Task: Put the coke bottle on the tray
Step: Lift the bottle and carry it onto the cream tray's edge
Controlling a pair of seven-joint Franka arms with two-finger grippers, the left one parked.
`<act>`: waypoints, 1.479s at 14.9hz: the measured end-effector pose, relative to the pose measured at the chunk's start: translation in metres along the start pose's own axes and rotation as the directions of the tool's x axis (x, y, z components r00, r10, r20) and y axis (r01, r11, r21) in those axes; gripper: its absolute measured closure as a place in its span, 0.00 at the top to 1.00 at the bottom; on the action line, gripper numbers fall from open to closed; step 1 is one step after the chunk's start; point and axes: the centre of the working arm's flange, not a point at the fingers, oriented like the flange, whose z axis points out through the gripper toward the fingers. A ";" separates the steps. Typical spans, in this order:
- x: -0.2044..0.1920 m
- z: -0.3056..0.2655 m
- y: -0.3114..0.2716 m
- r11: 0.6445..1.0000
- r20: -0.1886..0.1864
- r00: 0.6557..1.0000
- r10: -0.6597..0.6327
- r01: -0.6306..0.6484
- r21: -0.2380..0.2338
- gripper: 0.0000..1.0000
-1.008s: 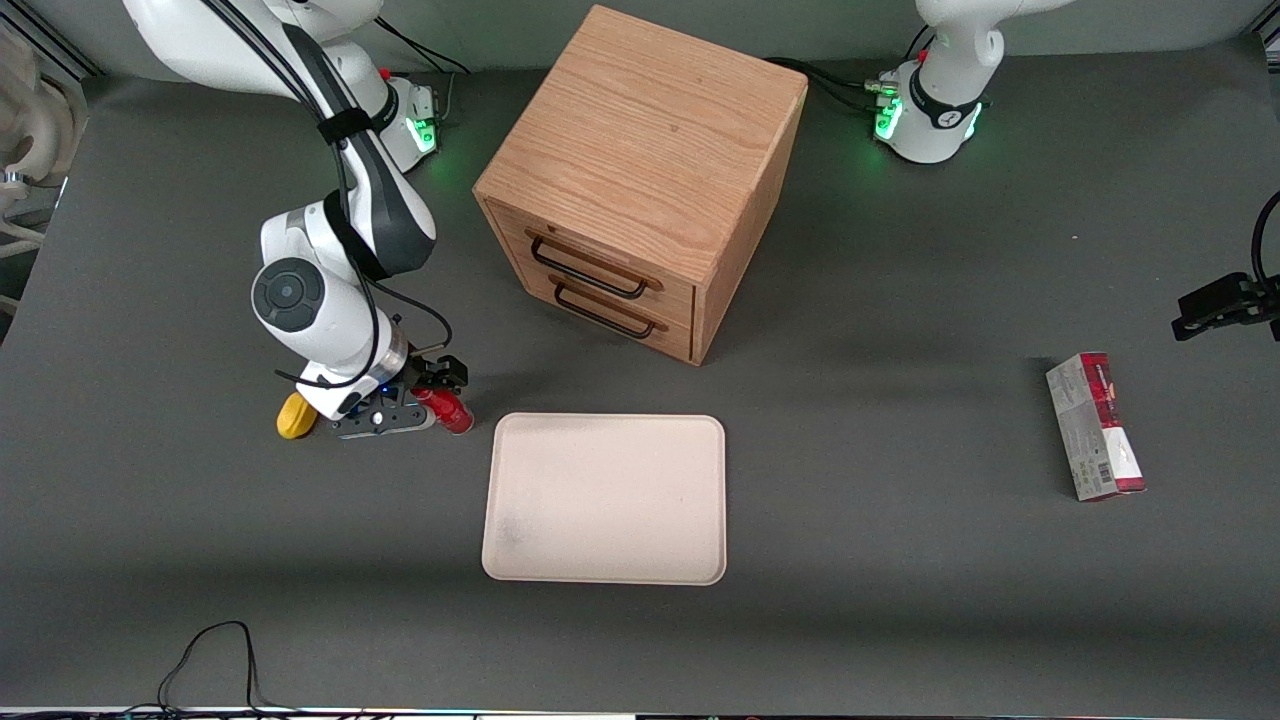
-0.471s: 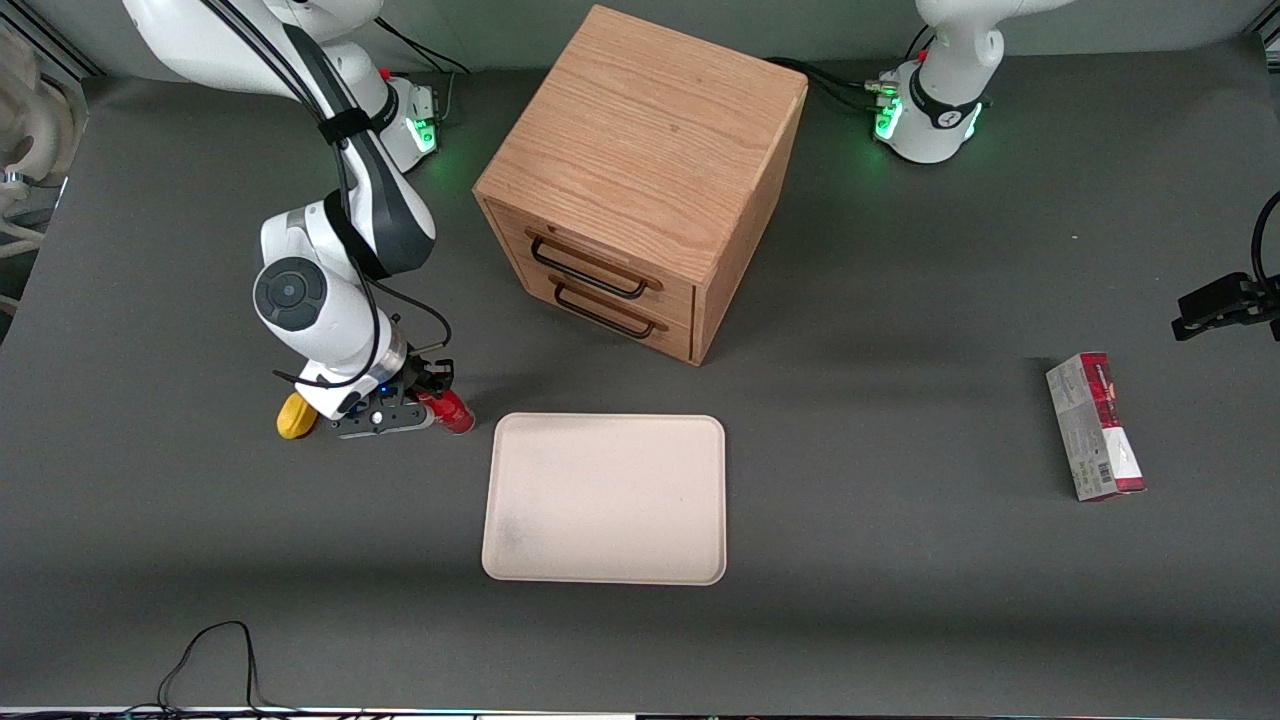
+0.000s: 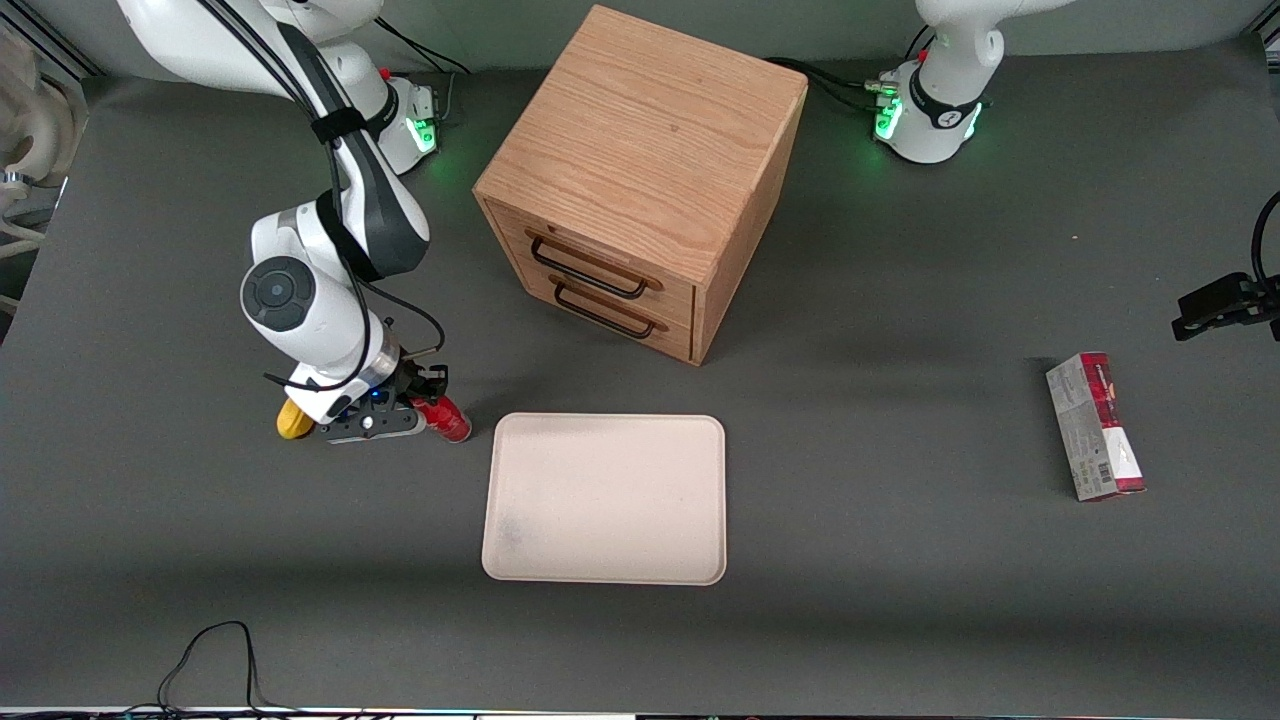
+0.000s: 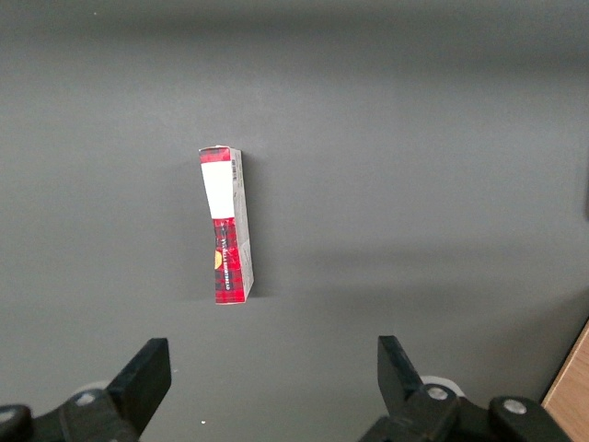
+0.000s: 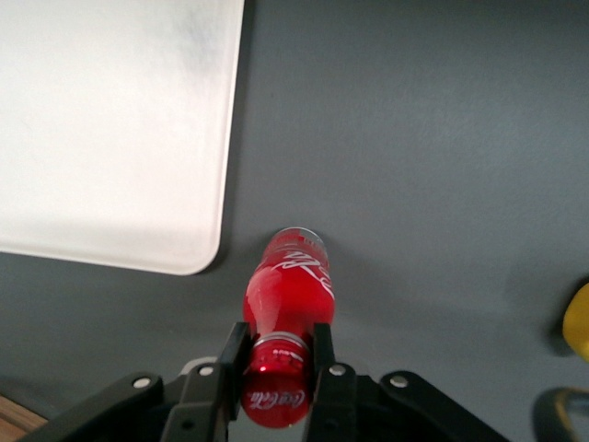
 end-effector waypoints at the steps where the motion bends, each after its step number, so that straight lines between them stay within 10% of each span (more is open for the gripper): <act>1: 0.005 -0.010 -0.002 1.000 0.006 1.000 0.008 -0.008 -0.002 0.31; 22: 0.127 -0.130 -0.034 0.997 -0.054 0.996 0.072 -0.072 0.013 0.31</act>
